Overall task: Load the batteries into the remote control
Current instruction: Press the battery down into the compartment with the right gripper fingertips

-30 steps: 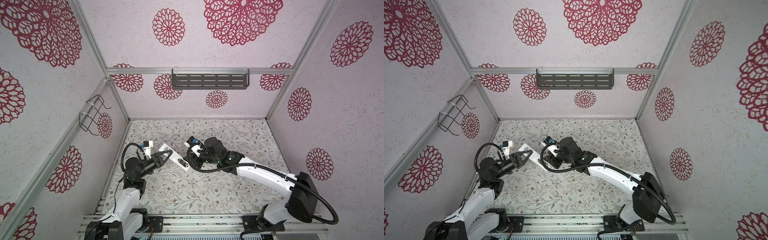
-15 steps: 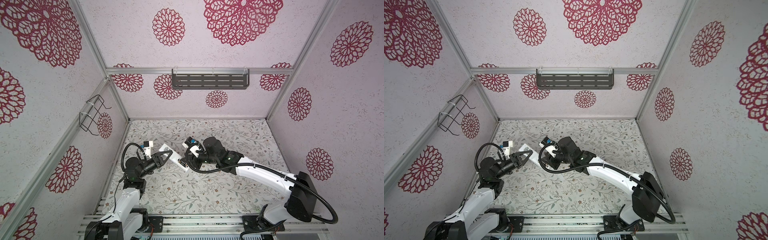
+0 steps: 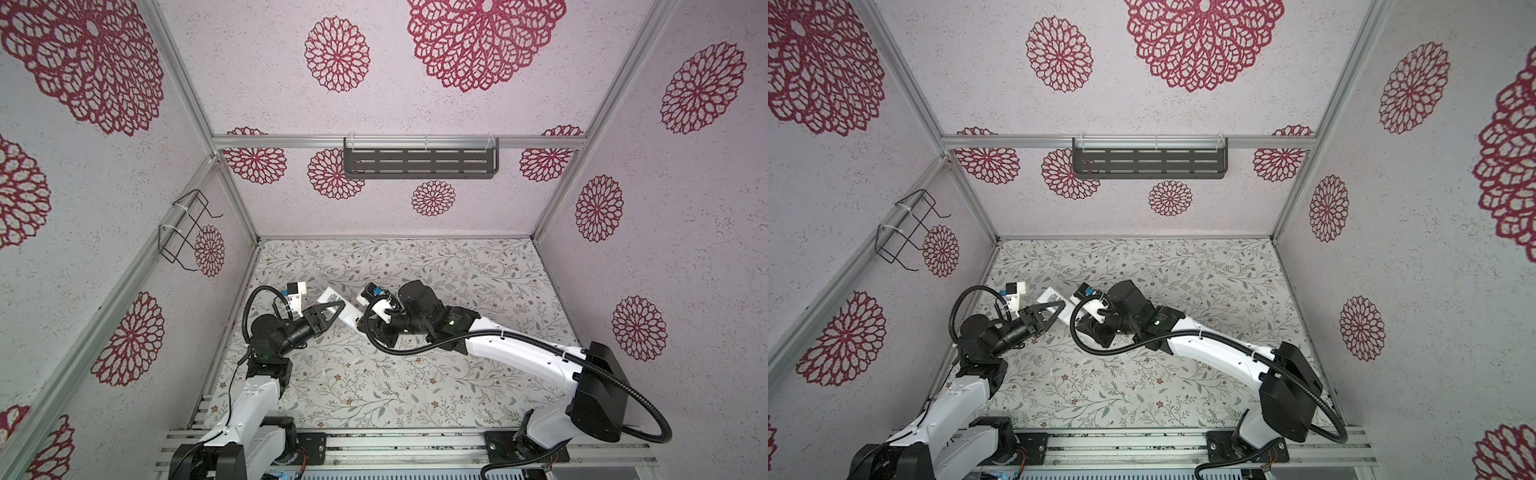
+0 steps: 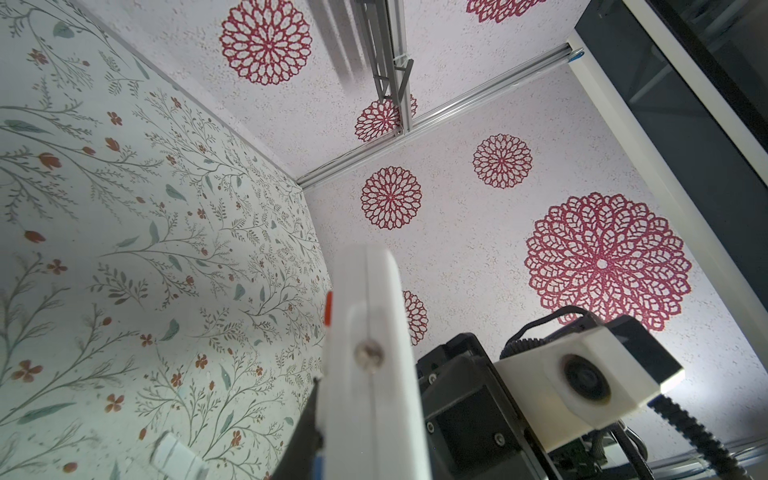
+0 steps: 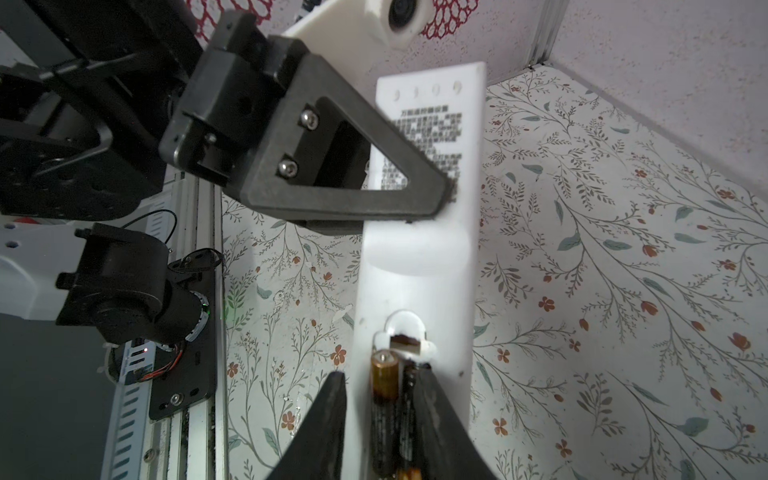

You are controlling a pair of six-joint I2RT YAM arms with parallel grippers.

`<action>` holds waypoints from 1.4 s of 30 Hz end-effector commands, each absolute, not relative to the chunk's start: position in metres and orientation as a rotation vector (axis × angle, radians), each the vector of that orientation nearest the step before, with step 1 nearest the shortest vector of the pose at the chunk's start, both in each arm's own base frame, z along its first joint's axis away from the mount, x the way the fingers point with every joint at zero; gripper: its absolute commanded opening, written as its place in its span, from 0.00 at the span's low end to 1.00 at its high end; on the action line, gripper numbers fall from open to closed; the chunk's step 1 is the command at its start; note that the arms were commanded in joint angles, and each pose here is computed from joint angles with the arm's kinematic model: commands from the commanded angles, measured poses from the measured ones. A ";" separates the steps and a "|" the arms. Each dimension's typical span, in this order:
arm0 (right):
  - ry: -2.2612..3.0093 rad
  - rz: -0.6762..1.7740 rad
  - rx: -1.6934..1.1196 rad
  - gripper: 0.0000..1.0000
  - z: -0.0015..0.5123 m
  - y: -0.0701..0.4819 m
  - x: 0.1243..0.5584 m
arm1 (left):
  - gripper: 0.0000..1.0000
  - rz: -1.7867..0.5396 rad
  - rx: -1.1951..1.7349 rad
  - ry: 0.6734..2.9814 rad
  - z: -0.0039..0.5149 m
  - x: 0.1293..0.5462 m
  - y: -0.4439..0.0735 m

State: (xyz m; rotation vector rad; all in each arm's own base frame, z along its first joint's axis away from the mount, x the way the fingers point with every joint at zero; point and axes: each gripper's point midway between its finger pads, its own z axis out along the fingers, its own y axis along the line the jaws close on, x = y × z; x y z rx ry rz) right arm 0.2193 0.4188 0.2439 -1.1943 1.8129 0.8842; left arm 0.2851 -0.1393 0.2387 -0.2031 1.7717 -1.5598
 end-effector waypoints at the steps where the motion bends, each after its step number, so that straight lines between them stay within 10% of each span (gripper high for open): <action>1: 1.776 0.893 -1.168 0.31 0.259 0.425 0.223 | 0.00 -1.545 -0.152 1.719 0.259 0.285 -0.139; 42: 1.862 0.775 -1.222 0.08 0.189 0.425 0.225 | 0.00 -1.564 -0.128 1.670 0.274 0.281 -0.134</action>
